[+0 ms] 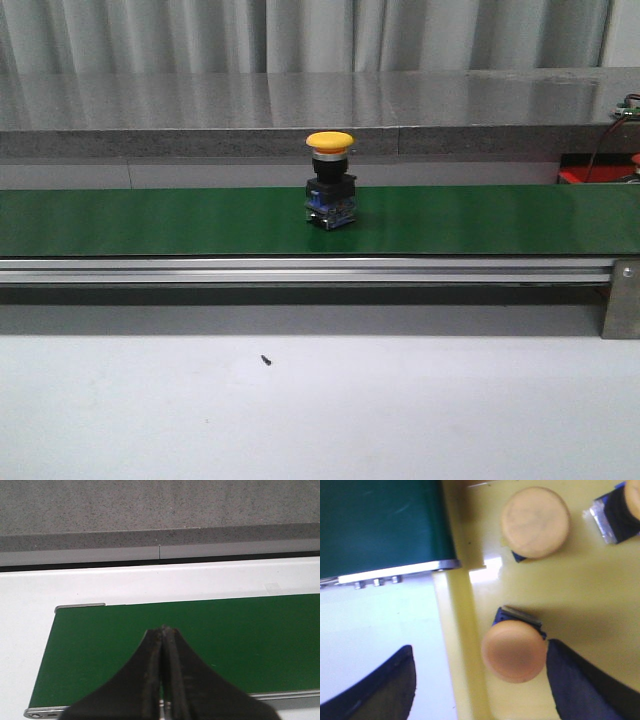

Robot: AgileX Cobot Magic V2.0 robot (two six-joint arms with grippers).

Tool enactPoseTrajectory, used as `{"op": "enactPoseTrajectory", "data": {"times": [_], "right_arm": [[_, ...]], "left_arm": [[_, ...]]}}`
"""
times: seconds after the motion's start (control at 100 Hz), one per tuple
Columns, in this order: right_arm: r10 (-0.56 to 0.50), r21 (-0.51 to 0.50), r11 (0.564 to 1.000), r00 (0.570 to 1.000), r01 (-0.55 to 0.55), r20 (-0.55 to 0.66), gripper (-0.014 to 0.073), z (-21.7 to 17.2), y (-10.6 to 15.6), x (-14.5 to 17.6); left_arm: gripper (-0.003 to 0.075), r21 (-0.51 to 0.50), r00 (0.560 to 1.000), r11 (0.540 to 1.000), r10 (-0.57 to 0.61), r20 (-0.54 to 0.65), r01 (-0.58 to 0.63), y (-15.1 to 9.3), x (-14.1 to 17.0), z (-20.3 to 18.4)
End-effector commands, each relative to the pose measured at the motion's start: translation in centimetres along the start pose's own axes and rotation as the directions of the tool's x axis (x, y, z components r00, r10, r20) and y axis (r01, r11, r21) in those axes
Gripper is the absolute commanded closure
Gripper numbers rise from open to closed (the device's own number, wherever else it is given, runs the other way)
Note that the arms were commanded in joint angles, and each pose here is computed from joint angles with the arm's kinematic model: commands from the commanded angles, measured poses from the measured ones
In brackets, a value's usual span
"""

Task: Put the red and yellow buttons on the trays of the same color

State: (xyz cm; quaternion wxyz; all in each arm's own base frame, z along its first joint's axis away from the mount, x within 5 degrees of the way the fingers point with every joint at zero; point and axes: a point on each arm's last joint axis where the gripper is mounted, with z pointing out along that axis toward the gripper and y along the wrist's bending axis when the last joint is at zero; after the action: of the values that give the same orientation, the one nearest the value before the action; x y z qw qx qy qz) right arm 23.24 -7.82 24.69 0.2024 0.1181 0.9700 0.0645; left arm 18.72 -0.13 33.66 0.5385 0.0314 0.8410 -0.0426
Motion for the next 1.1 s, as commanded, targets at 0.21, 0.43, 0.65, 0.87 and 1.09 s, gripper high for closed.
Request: {"op": "enactPoseTrajectory", "data": {"times": [0.21,0.43,0.65,0.87,1.09], "right_arm": [[-0.306,-0.109,0.940,0.940,0.324,0.153,0.0053,-4.5,8.3,-2.8],[-0.444,-0.159,0.856,0.857,0.492,0.262,0.0053,-6.0,14.0,-4.7],[-0.511,-0.200,0.805,0.824,0.559,0.245,0.0053,-4.2,17.6,-6.7],[-0.598,-0.201,0.750,0.776,0.630,0.203,0.0053,-1.5,20.7,-7.6],[-0.629,-0.214,0.725,0.757,0.654,0.180,0.0053,0.7,22.6,-8.3]], "left_arm": [[0.0740,-0.018,0.994,1.000,-0.011,0.105,0.013,0.0,-1.6,-0.7],[0.0740,-0.018,0.994,1.000,-0.011,0.105,0.013,0.0,-1.6,-0.7],[0.0740,-0.018,0.994,1.000,-0.011,0.105,0.013,0.0,-1.6,-0.7],[0.0740,-0.018,0.994,1.000,-0.011,0.105,0.013,0.0,-1.6,-0.7],[0.0740,-0.018,0.994,1.000,-0.011,0.105,0.013,0.0,-1.6,-0.7]]}}
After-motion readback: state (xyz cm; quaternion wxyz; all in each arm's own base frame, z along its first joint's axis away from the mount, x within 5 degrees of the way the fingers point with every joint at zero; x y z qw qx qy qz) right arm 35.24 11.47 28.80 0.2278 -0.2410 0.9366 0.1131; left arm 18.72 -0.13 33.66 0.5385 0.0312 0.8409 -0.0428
